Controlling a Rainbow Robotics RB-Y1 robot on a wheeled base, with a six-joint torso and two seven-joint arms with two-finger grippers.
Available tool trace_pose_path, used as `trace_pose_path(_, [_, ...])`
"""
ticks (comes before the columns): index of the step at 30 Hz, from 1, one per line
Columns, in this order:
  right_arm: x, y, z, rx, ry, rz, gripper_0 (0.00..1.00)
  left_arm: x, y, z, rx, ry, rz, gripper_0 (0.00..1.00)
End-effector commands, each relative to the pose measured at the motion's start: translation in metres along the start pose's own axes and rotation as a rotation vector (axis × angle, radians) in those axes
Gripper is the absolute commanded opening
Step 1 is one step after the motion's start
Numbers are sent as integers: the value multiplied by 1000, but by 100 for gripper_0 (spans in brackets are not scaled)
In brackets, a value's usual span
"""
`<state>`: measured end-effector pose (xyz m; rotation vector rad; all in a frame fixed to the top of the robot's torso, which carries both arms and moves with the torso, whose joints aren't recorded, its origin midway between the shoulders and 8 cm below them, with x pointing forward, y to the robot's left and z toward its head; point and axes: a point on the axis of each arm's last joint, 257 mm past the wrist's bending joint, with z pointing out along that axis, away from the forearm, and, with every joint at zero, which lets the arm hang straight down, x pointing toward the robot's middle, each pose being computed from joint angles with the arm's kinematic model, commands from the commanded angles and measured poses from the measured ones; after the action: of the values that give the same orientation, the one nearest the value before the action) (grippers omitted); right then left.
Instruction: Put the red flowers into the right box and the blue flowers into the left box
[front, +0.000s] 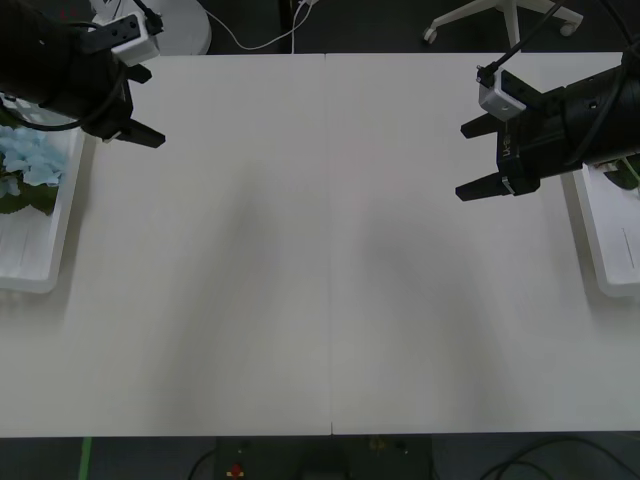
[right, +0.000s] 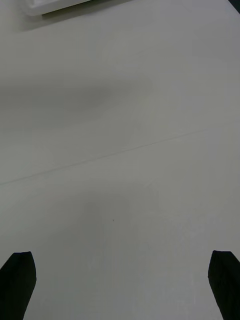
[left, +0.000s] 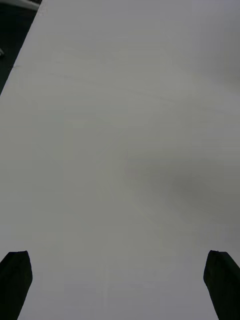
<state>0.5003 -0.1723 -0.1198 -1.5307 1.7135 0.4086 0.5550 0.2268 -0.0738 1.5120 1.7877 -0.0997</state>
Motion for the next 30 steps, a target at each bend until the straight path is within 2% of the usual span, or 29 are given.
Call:
trace_pose_path(1, [-27,-6,0,7,-30,-50,100,-7,-14,-18,53,-99,-8,100])
trace_pose_path(8, [-27,-6,0,7,-30,-50,100,-4,-41,-35,230,-208,-190,100])
trace_pose_path(11, [-27,-6,0,7,-30,-50,100,2,-43,-38,247,-207,-213,100])
trace_pose_path(16, [-27,-6,0,7,-30,-50,100,9,-47,-36,250,-167,-189,100])
trace_pose_path(24, [-27,-6,0,7,-30,-50,100,0,-61,-37,266,-109,-66,100])
trace_pose_path(30, [-27,-6,0,7,-30,-50,100,1,-74,-37,315,-107,-66,100])
